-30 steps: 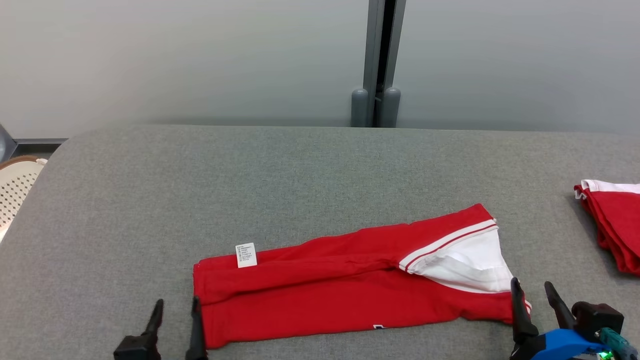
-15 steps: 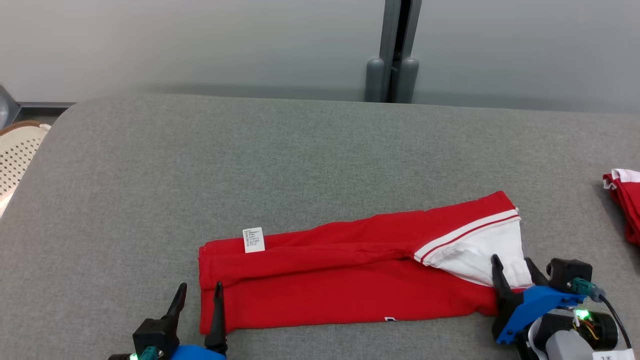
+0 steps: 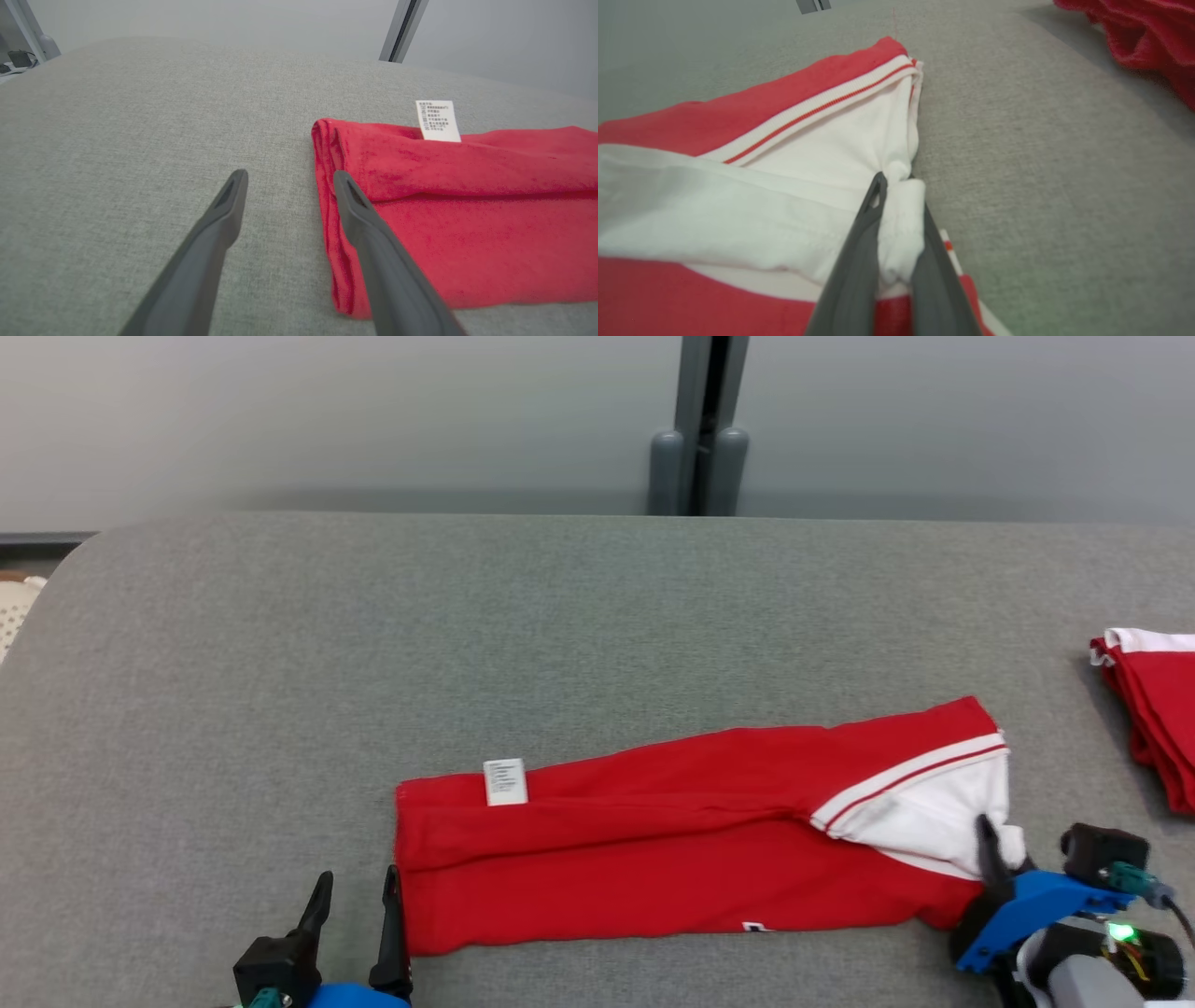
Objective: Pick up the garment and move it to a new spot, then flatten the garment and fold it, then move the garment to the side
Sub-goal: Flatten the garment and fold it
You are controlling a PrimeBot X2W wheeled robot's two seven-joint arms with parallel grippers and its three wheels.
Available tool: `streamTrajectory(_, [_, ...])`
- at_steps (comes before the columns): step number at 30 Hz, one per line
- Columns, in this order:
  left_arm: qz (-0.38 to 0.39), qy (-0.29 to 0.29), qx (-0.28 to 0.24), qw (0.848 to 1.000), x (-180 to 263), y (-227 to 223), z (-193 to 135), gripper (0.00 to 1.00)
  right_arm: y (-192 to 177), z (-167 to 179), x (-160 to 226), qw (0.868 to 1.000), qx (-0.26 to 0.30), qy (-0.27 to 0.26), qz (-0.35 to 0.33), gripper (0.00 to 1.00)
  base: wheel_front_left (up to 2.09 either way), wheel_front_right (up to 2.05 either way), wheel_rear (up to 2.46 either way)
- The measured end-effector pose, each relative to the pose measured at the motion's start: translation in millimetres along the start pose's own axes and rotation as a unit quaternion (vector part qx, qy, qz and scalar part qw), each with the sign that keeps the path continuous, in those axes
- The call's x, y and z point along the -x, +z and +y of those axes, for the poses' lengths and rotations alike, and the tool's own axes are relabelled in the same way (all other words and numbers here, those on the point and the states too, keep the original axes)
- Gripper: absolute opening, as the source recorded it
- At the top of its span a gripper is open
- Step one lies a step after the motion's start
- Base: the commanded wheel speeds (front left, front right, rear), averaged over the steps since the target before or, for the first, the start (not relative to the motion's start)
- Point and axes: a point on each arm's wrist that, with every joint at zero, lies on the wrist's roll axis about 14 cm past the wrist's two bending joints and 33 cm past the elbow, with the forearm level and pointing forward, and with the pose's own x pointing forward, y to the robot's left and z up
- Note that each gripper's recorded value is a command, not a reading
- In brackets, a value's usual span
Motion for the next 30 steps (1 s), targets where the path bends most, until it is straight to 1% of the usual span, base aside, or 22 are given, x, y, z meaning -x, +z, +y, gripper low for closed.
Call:
streamTrajectory(3, [0.000, -0.020, 0.000, 1.000, -6, 1, -13, 1.00, 15, -43, 12, 0.998, -0.005, -0.049, -0.029, 0.00, 0.00, 0.00, 0.00])
streamTrajectory(5, [-0.002, -0.036, 0.000, 0.999, -9, 3, -24, 1.00, 28, -62, 22, 0.996, -0.005, -0.071, -0.055, 0.00, 0.00, 0.00, 0.00])
streamTrajectory(8, [-0.004, -0.060, -0.001, 0.998, -13, 6, -39, 1.00, 40, -72, 34, 0.993, 0.002, -0.081, -0.083, 0.00, 0.00, 0.00, 0.00])
streamTrajectory(10, [-0.007, -0.072, -0.002, 0.997, -16, 8, -48, 1.00, 55, -62, 36, 0.991, 0.005, -0.067, -0.112, 0.00, 0.00, 0.00, 0.00])
streamTrajectory(13, [-0.010, -0.079, -0.002, 0.997, -17, 11, -53, 1.00, 80, -31, 36, 0.988, 0.008, -0.025, -0.155, 0.00, 0.00, 0.00, 0.00])
streamTrajectory(15, [-0.009, -0.080, -0.003, 0.997, -16, 10, -53, 1.00, 92, -1, 35, 0.984, 0.010, 0.017, -0.175, 0.00, 0.00, 0.00, 0.00])
streamTrajectory(18, [-0.010, -0.070, -0.003, 0.998, -12, 9, -46, 1.00, 98, 51, 37, 0.978, 0.010, 0.091, -0.188, 0.00, 0.00, 0.00, 0.00])
streamTrajectory(23, [-0.011, -0.042, 0.000, 0.999, 1, 7, -29, 1.00, 93, 131, 44, 0.962, 0.009, 0.206, -0.179, 0.00, 0.00, 0.00, 0.00])
streamTrajectory(26, [-0.012, -0.024, 0.003, 1.000, 9, 5, -17, 1.00, 84, 169, 49, 0.952, 0.008, 0.261, -0.163, 0.00, 0.00, 0.00, 0.00])
streamTrajectory(30, [-0.011, -0.001, 0.009, 1.000, 19, 2, -4, 1.00, 73, 215, 52, 0.935, 0.027, 0.324, -0.139, 0.00, 0.00, 0.00, 0.00])
